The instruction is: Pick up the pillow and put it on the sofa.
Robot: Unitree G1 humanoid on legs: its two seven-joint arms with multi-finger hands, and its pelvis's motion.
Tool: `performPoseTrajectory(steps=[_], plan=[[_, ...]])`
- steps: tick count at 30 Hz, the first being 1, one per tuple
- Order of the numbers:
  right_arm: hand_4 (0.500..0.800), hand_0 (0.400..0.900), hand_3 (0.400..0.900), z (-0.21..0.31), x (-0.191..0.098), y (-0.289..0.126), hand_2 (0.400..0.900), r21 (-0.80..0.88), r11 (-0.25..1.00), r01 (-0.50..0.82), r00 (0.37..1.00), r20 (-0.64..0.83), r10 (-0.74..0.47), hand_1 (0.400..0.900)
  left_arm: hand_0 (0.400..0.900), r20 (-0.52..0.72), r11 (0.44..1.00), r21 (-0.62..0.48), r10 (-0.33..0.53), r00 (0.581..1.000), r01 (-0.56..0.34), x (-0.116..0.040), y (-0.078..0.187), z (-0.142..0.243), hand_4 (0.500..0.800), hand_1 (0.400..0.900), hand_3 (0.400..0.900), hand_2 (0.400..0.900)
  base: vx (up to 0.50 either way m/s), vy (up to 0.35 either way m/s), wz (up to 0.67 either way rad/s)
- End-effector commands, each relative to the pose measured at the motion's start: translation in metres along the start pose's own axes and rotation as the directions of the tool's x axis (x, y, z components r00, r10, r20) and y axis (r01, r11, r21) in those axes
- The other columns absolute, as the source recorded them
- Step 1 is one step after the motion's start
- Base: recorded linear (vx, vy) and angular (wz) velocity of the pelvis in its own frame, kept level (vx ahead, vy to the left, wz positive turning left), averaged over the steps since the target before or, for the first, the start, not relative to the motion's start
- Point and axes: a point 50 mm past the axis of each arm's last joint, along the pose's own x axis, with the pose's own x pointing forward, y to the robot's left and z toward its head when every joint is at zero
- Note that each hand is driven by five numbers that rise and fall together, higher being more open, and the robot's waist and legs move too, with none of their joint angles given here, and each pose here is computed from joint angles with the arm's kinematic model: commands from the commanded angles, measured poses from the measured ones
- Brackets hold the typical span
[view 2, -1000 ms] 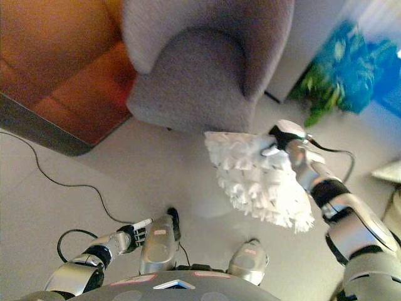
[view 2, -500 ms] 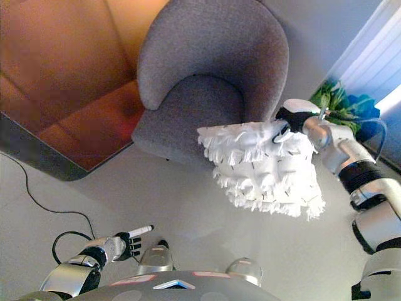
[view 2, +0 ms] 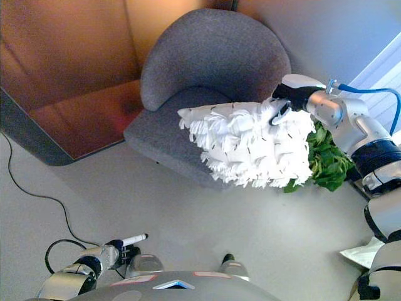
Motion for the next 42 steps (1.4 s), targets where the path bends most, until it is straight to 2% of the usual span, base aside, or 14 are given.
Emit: performPoseTrajectory(steps=[1, 9, 15, 21, 25, 26, 29, 32, 42], plan=[[0.500, 0.400, 0.400, 0.027, -0.033, -0.125, 0.400, 0.008, 0.933, 0.359, 0.930, 0.077, -0.358, 0.400, 0.900, -0.040, 0.995, 0.073, 0.075, 0.996, -0.072, 0.001, 0.028, -0.017, 0.800, 0.900, 0.900, 0.900, 0.210, -0.013, 0.17], [0.500, 0.400, 0.400, 0.021, -0.019, -0.126, 0.400, -0.005, 0.957, 0.290, 0.957, -0.023, -0.290, 0.400, 0.900, -0.107, 0.994, 0.098, 0.054, 0.993, -0.043, 0.003, 0.026, -0.041, 0.800, 0.900, 0.900, 0.900, 0.168, 0.036, 0.22], [0.500, 0.400, 0.400, 0.009, -0.014, -0.123, 0.400, 0.005, 0.958, 0.287, 0.951, -0.124, -0.284, 0.400, 0.900, -0.120, 0.990, 0.134, 0.052, 0.991, -0.036, 0.003, 0.032, -0.048, 0.800, 0.900, 0.900, 0.900, 0.084, -0.004, 0.25], [0.500, 0.400, 0.400, -0.013, -0.019, -0.124, 0.400, -0.003, 0.950, 0.313, 0.907, -0.297, -0.300, 0.400, 0.900, -0.081, 0.988, 0.150, 0.056, 0.995, -0.043, 0.002, 0.035, -0.033, 0.800, 0.900, 0.900, 0.900, 0.010, -0.099, 0.21], [0.500, 0.400, 0.400, -0.026, -0.028, -0.133, 0.400, 0.045, 0.914, 0.402, 0.850, -0.390, -0.355, 0.400, 0.900, -0.003, 0.987, 0.155, 0.038, 0.999, -0.037, 0.001, 0.032, -0.008, 0.800, 0.900, 0.900, 0.900, -0.170, -0.213, 0.17], [0.800, 0.900, 0.900, -0.029, -0.032, -0.137, 0.900, 0.051, 0.888, 0.458, 0.814, -0.425, -0.395, 0.900, 0.900, 0.025, 0.988, 0.150, 0.030, 0.999, -0.034, 0.000, 0.029, 0.000, 0.800, 0.900, 0.900, 0.900, -0.224, -0.212, 0.04], [0.800, 0.900, 0.900, -0.042, -0.042, -0.143, 0.900, 0.058, 0.840, 0.539, 0.739, -0.512, -0.438, 0.900, 0.900, 0.070, 0.991, 0.131, 0.020, 0.997, -0.029, -0.001, 0.024, 0.011, 0.800, 0.900, 0.900, 0.900, -0.196, -0.167, -0.01], [0.800, 0.900, 0.900, -0.053, -0.052, -0.146, 0.900, 0.040, 0.833, 0.552, 0.700, -0.564, -0.437, 0.900, 0.900, 0.093, 0.993, 0.113, 0.014, 0.996, -0.025, -0.002, 0.023, 0.015, 0.800, 0.900, 0.900, 0.900, -0.125, -0.088, -0.04], [0.800, 0.900, 0.900, -0.077, -0.076, -0.150, 0.900, -0.003, 0.841, 0.542, 0.657, -0.622, -0.425, 0.900, 0.900, 0.088, 0.994, 0.108, -0.027, 0.996, 0.017, -0.002, 0.031, 0.009, 0.800, 0.900, 0.900, 0.900, -0.027, -0.006, -0.16]])
